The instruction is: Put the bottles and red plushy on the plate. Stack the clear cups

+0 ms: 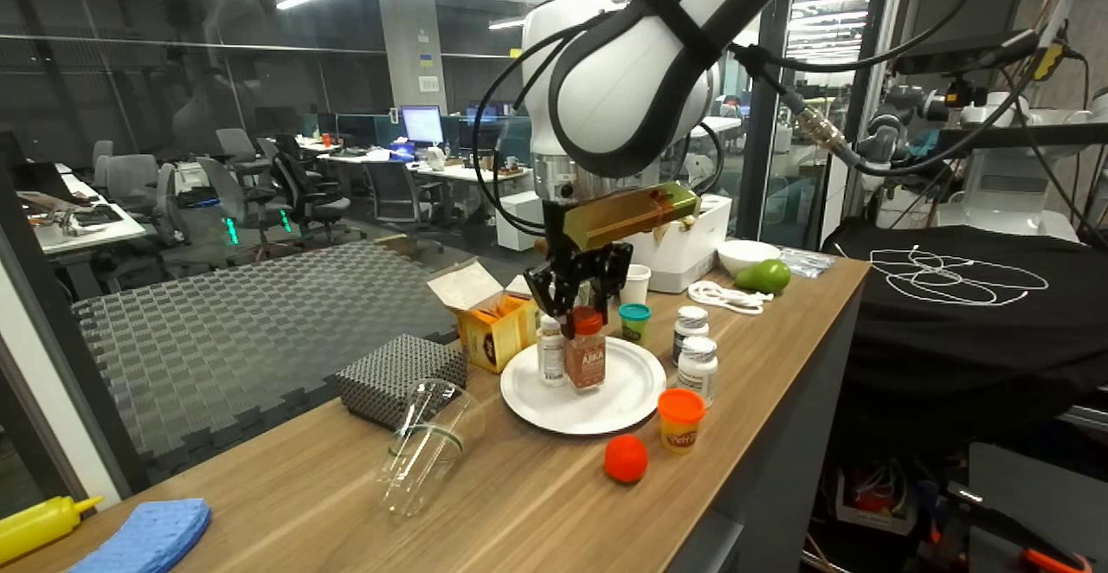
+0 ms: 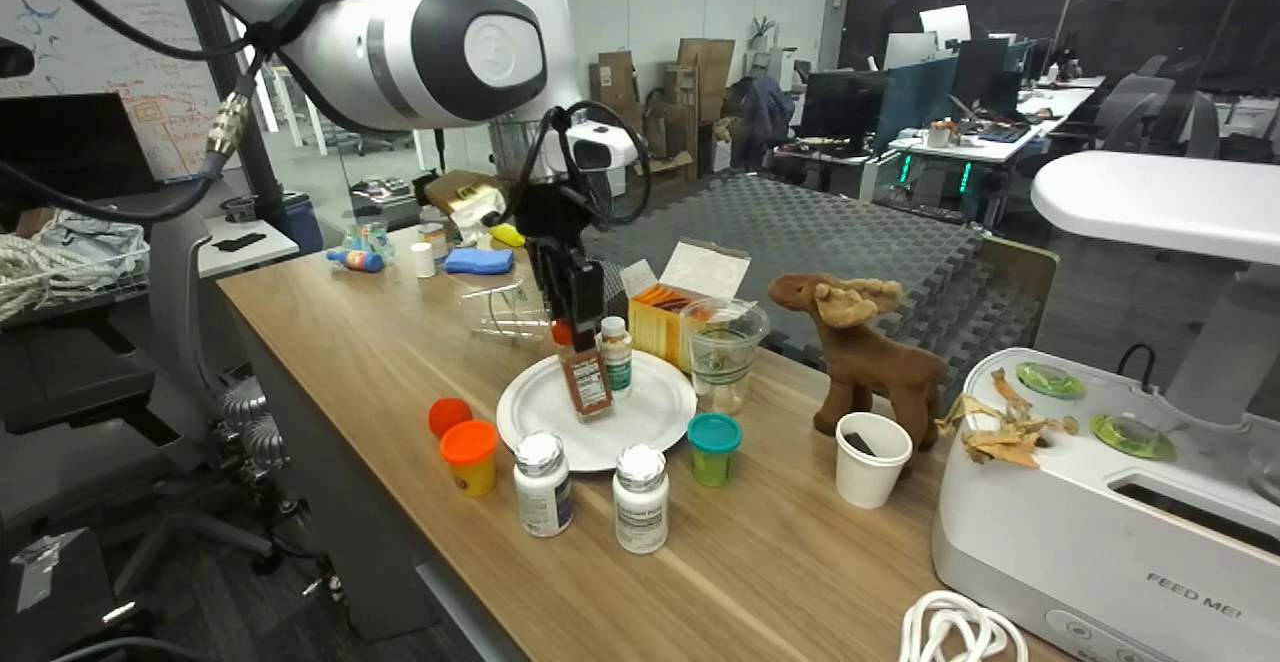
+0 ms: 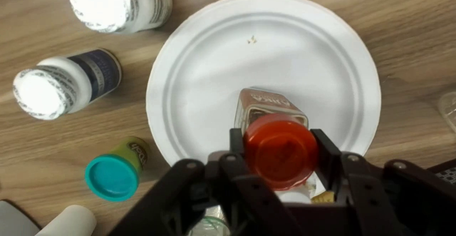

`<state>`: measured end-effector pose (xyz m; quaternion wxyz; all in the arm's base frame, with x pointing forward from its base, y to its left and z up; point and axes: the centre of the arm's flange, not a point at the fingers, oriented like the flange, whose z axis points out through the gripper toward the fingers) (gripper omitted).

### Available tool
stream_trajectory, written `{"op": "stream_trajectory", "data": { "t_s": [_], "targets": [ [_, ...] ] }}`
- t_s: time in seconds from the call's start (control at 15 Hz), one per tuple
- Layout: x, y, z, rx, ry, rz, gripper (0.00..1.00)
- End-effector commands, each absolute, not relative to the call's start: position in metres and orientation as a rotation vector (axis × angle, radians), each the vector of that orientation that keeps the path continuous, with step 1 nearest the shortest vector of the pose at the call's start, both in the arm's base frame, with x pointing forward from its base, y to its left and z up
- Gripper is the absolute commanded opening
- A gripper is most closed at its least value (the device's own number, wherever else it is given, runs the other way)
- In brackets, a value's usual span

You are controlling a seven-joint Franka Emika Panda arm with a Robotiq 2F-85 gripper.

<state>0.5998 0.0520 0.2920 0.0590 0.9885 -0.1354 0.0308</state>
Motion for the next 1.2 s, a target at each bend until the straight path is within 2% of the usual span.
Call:
{"op": "stream_trajectory", "data": {
  "t_s": [0.0, 0.73, 0.8, 0.87, 1.07, 1.13],
  "targets": [
    [0.617, 0.032, 0.298, 2.965, -0.416, 0.213, 0.24],
    [0.63, 0.01, 0.284, 2.989, -0.463, 0.23, 0.24],
    [0.63, 0.009, 0.281, 2.981, -0.47, 0.231, 0.74],
    [0.631, 0.009, 0.282, 2.984, -0.473, 0.236, 0.75],
    [0.631, 0.004, 0.29, 2.972, -0.492, 0.259, 0.97],
    [0.63, 0.002, 0.297, 2.964, -0.499, 0.269, 1.0]
  ]
}}
